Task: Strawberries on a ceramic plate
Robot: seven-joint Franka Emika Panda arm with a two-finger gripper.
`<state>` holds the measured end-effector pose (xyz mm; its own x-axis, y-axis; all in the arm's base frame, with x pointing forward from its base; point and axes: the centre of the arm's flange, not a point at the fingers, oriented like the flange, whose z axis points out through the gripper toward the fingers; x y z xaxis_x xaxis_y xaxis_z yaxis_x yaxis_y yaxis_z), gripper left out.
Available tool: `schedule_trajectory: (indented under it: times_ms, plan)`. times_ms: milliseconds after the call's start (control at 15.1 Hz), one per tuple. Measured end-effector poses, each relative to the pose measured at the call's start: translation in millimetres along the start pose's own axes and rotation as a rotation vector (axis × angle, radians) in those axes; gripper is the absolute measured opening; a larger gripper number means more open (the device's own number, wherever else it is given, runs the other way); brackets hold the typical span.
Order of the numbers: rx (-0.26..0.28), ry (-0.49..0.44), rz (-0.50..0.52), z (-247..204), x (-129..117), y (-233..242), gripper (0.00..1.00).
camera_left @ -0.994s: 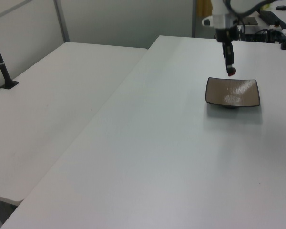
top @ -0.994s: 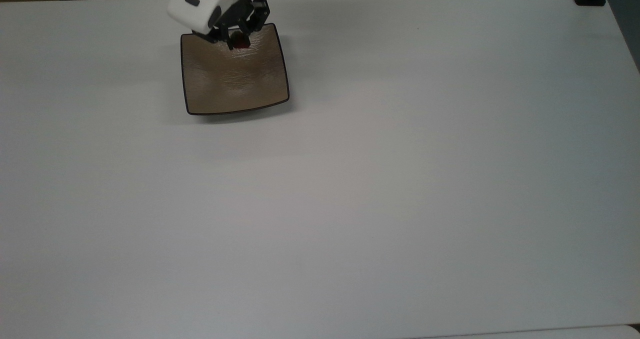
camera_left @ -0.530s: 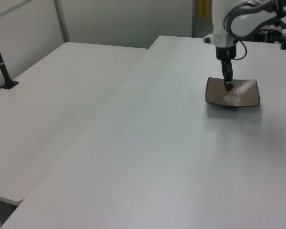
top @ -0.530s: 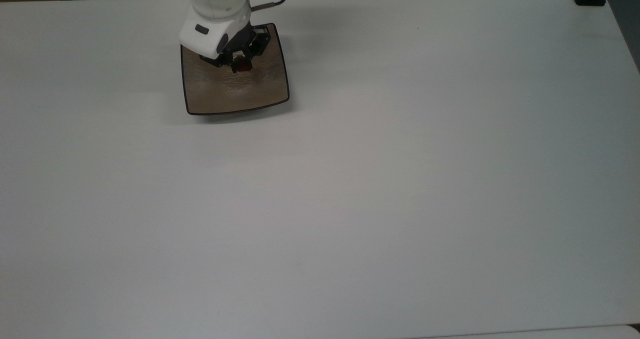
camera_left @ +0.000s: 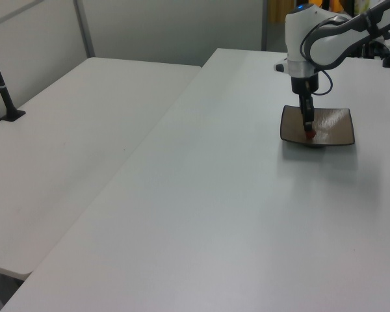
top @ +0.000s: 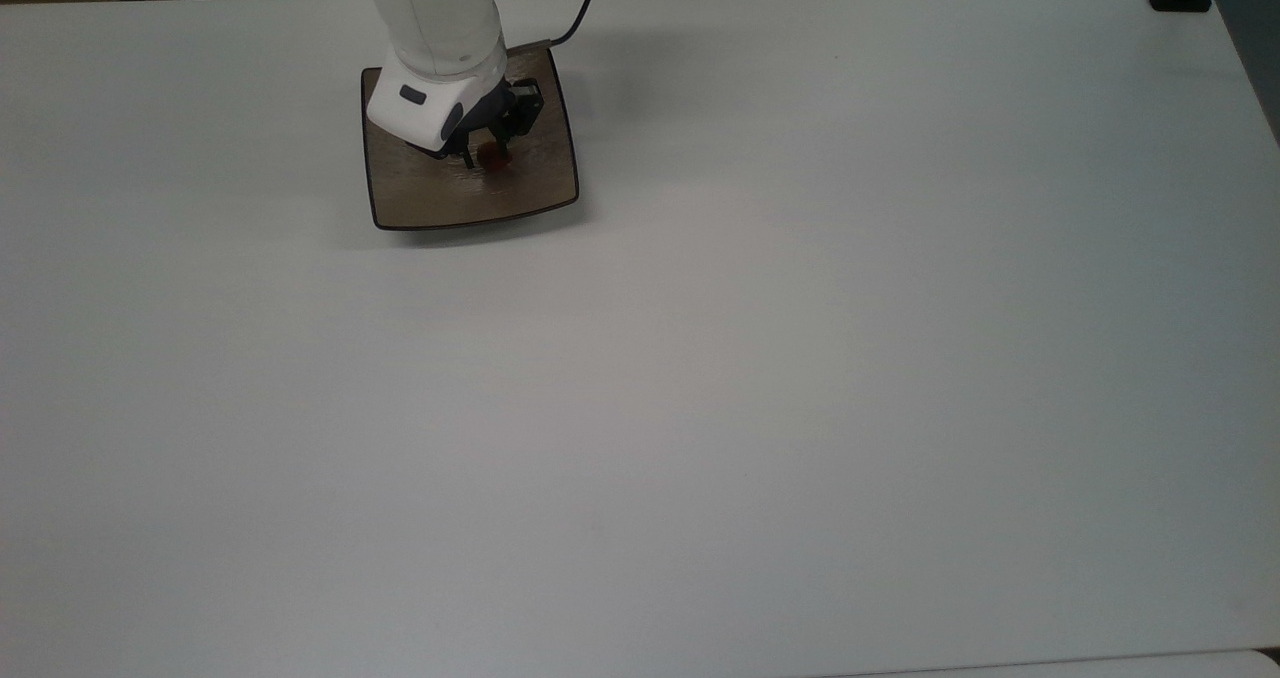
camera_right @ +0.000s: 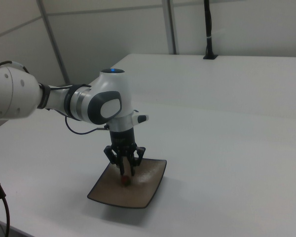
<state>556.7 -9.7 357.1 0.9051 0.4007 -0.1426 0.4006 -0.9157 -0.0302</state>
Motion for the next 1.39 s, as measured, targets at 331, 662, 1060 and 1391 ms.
schedule_trajectory:
  times_ms: [331, 662, 1060, 1391]
  plan:
    - [-0.011, 0.029, 0.022, -15.1, 6.0, -1.0, 0.88]
    - [-0.01, 0.052, 0.207, -112.5, 24.3, -39.1, 1.0]
    - [0.034, 0.138, 0.292, -243.7, -10.4, -64.7, 1.0]
    - [0.045, 0.183, 0.278, -279.0, -33.4, -83.1, 1.0]
